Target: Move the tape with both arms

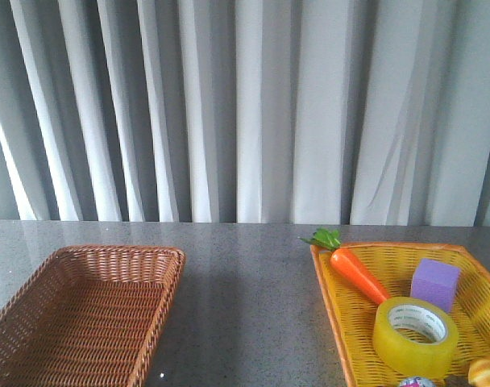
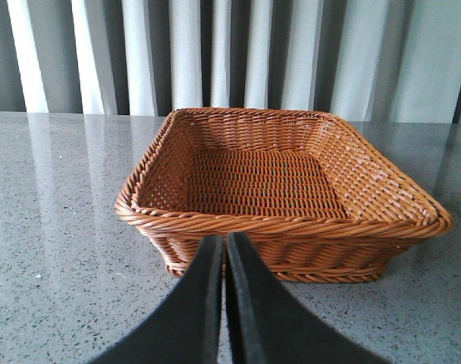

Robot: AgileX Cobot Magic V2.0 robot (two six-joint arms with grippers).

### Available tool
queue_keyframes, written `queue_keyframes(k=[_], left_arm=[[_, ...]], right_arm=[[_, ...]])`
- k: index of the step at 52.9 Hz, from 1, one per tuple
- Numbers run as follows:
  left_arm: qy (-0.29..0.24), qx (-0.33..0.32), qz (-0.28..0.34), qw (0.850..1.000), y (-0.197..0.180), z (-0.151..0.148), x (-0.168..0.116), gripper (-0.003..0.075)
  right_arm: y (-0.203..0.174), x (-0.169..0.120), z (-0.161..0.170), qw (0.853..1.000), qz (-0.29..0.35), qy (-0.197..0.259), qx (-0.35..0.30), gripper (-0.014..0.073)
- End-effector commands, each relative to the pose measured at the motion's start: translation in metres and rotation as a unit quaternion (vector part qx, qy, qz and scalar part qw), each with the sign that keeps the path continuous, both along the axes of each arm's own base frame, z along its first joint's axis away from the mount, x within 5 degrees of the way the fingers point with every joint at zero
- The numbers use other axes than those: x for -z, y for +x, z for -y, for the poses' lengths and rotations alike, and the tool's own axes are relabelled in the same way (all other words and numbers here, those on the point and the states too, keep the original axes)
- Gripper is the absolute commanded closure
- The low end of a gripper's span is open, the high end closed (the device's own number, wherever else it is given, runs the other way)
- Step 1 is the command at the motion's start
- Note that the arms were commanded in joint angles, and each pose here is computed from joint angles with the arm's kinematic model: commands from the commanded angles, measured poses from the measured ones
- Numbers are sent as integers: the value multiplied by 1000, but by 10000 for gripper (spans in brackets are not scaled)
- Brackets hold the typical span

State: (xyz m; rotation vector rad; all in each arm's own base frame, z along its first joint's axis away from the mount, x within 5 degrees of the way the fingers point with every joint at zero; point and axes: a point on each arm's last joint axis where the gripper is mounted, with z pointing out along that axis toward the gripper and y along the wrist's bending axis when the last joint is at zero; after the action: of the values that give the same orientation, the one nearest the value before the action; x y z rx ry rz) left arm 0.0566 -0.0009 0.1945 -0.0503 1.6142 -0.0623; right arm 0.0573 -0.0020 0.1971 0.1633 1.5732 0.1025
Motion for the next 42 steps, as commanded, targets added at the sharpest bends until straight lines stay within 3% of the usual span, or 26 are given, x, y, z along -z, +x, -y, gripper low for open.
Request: queue_keyframes(k=[1,19,26,34,42], left_arm=[[-5,-3,57,998,-3,-1,-16,726],[-5,-3,57,998,-3,-1,-16,726],[-5,-3,57,998,-3,-1,-16,726],[-5,-3,57,998,-3,-1,-16,726],[-5,-3,57,998,-3,-1,-16,726]], right_arm=[[1,-5,0,1000,30,-5,2,600],[1,-6,0,999,37,2,2,600],[0,-12,1,997,70,43,5,600],[-3,-29,2,990,94,101,3,592],[-7,-64,-1,993,90,78,-10,532]])
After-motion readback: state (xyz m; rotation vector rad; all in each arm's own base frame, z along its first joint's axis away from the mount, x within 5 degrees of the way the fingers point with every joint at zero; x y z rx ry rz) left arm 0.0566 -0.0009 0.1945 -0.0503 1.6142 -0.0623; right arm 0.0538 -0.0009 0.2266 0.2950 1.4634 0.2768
